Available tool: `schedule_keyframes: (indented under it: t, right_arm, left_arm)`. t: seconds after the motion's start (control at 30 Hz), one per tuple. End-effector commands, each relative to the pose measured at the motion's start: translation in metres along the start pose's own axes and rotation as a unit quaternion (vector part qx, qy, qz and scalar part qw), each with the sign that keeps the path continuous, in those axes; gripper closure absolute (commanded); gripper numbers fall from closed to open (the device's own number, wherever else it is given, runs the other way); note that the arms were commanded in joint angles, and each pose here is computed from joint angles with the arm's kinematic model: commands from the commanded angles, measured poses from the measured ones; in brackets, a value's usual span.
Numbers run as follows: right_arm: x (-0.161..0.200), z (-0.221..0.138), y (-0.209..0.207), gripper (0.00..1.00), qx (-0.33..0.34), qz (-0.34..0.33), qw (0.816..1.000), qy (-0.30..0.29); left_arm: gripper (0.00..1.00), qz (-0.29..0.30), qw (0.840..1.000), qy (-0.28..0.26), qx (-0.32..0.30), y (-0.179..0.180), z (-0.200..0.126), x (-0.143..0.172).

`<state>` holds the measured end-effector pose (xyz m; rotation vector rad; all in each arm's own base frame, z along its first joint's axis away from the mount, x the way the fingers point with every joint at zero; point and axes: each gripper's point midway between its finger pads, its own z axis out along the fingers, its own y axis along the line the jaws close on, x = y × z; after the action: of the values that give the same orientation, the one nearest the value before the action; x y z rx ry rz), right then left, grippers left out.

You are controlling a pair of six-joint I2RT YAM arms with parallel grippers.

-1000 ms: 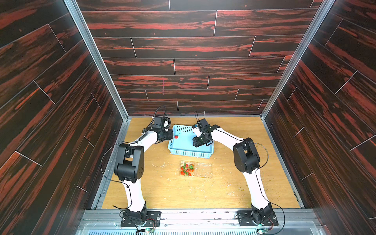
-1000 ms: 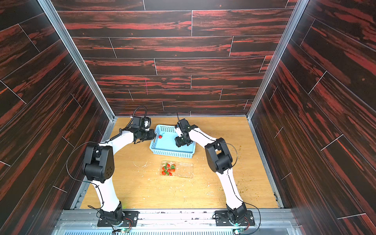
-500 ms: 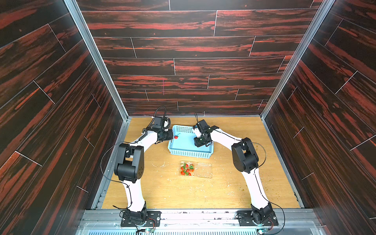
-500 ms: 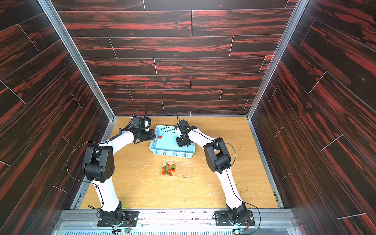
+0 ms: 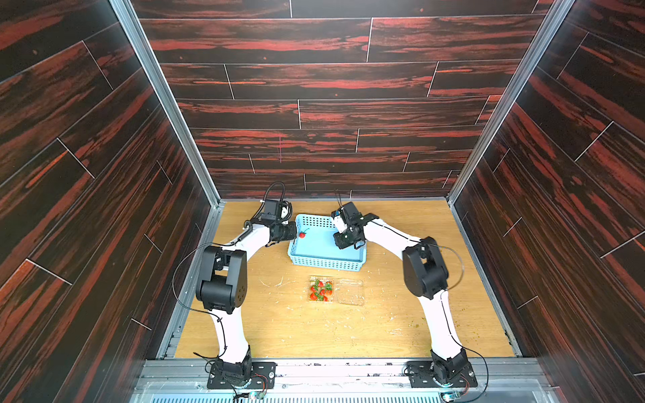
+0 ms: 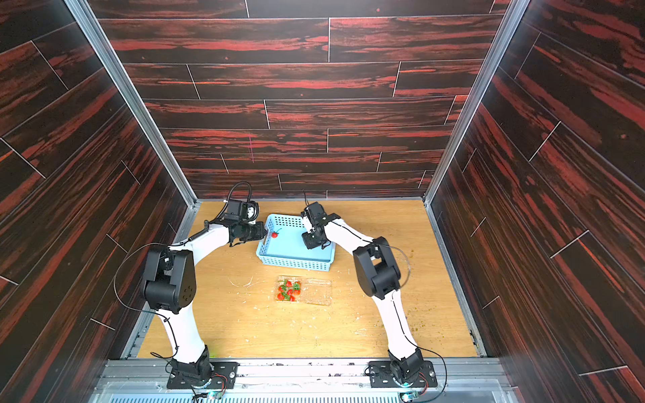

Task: Pack strawberries into containers
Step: Pick up the strawberry from the basket, then place the strawberry in the packing box.

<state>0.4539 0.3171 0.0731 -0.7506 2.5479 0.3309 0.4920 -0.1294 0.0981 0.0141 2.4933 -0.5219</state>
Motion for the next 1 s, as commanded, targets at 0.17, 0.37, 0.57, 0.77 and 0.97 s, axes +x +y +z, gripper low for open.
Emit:
schedule_keyframes:
  t: [0.17,0.37,0.57,0.77,0.97]
  right_arm:
    - [-0.008,-0.092,0.073,0.78,-0.082,-0.102,0.989,-0.067]
    - [0.055,-0.099,0.158,0.77,-0.189,-0.163,0.968,-0.021]
    - [0.114,-0.064,0.183,0.74,-0.211,-0.169,0.961,0.06]
    - [0.129,-0.048,0.18,0.56,-0.202,-0.177,0.958,0.096]
    - [0.086,-0.064,0.166,0.46,-0.185,-0.18,0.965,0.041]
  left_arm:
    - [0.85,0.003,1.0,-0.023,0.015,-0.009,-0.004,-0.014]
    - [0.85,0.0,0.999,-0.029,0.018,-0.01,-0.002,-0.017]
    - [0.85,-0.002,0.999,-0.029,0.02,-0.01,0.0,-0.016]
    - [0.85,0.0,0.999,-0.029,0.017,-0.009,-0.001,-0.016]
    - [0.85,0.004,0.999,-0.027,0.019,-0.011,-0.002,-0.018]
